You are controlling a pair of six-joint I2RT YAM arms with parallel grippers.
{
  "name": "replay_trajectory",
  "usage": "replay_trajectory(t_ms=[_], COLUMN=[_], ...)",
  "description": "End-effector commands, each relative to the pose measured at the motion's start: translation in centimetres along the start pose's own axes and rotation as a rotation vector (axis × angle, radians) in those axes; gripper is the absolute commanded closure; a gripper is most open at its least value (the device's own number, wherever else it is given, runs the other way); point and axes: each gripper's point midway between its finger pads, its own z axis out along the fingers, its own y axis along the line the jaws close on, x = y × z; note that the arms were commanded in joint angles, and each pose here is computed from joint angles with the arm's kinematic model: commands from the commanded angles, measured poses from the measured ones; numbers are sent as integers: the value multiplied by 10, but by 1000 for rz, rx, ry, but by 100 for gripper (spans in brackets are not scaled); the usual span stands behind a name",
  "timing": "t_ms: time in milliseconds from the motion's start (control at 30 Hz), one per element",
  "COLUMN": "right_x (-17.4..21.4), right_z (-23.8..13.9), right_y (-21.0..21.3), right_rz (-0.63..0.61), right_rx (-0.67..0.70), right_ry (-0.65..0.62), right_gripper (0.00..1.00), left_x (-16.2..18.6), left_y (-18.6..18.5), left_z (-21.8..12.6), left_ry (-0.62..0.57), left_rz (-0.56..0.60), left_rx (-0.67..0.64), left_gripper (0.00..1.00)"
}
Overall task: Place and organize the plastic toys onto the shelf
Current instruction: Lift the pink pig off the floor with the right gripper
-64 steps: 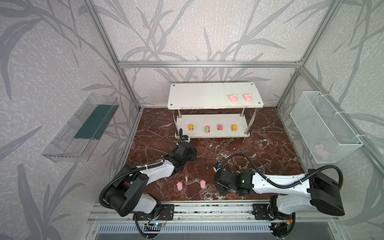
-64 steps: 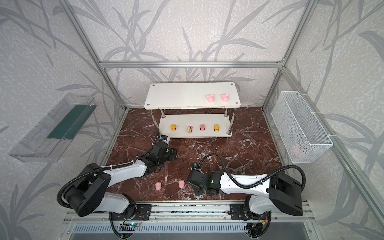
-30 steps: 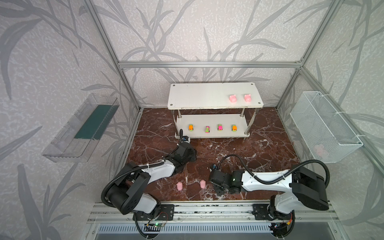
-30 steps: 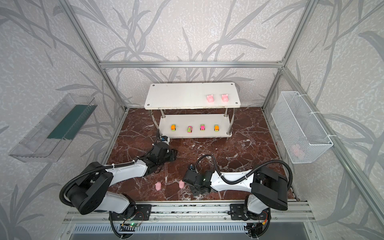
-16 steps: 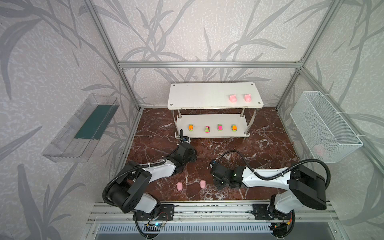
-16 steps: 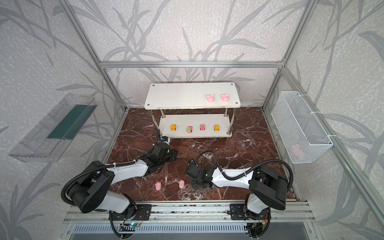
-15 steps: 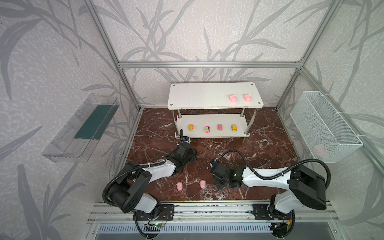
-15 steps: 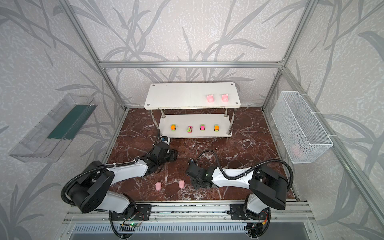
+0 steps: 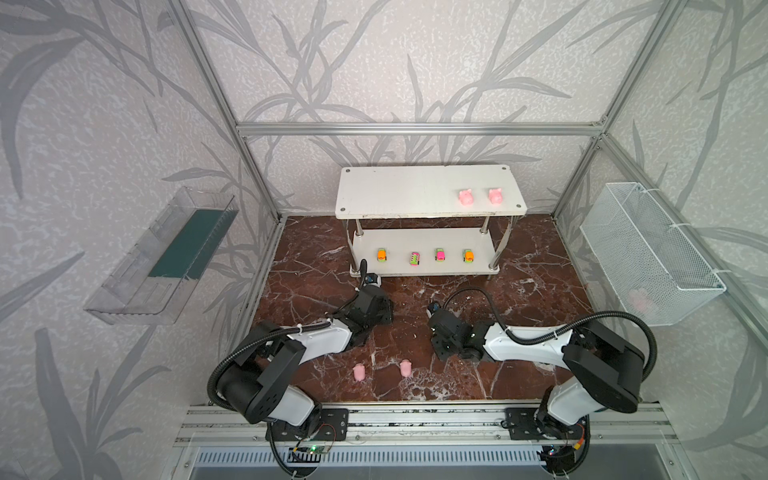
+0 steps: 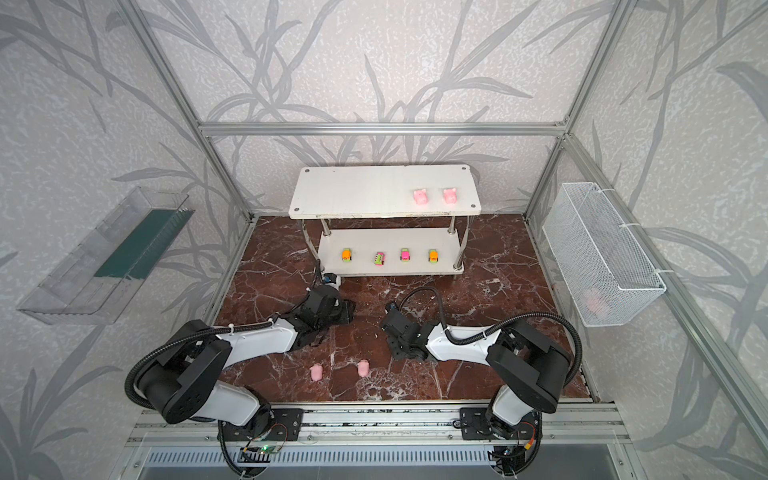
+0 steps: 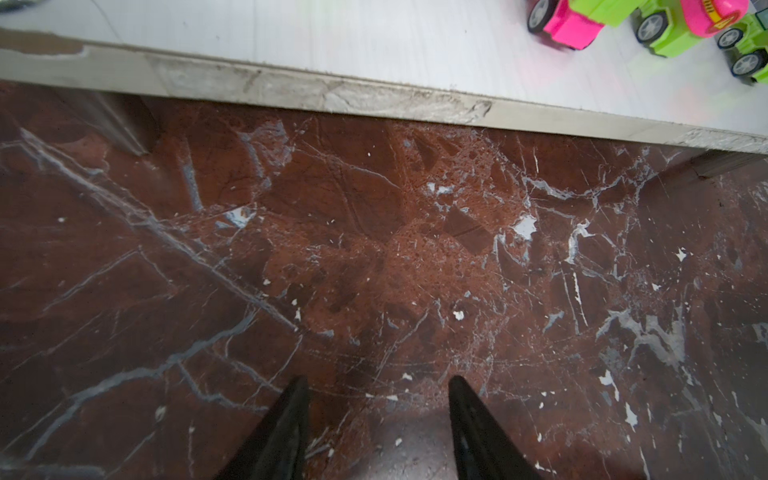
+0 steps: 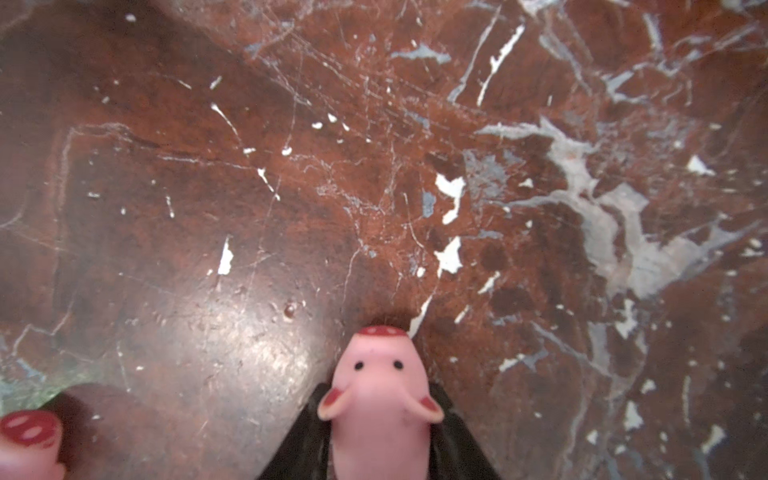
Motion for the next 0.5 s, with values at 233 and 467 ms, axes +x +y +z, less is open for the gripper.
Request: replay_trajectory(t_ms=[233,467], right_x=[-2,1], right_z=[6,2], right_y=[-10,-16], right_rz=[31,54], right_rx=[6,15], right_ry=[-85,-91], right_gripper=[54,54], left_x=[1,0], left_y=[1,-1], left_z=[2,3], left_ry=[3,5], left_rz=[-13,-13], left_rx=[-3,3], left_gripper=[47,47])
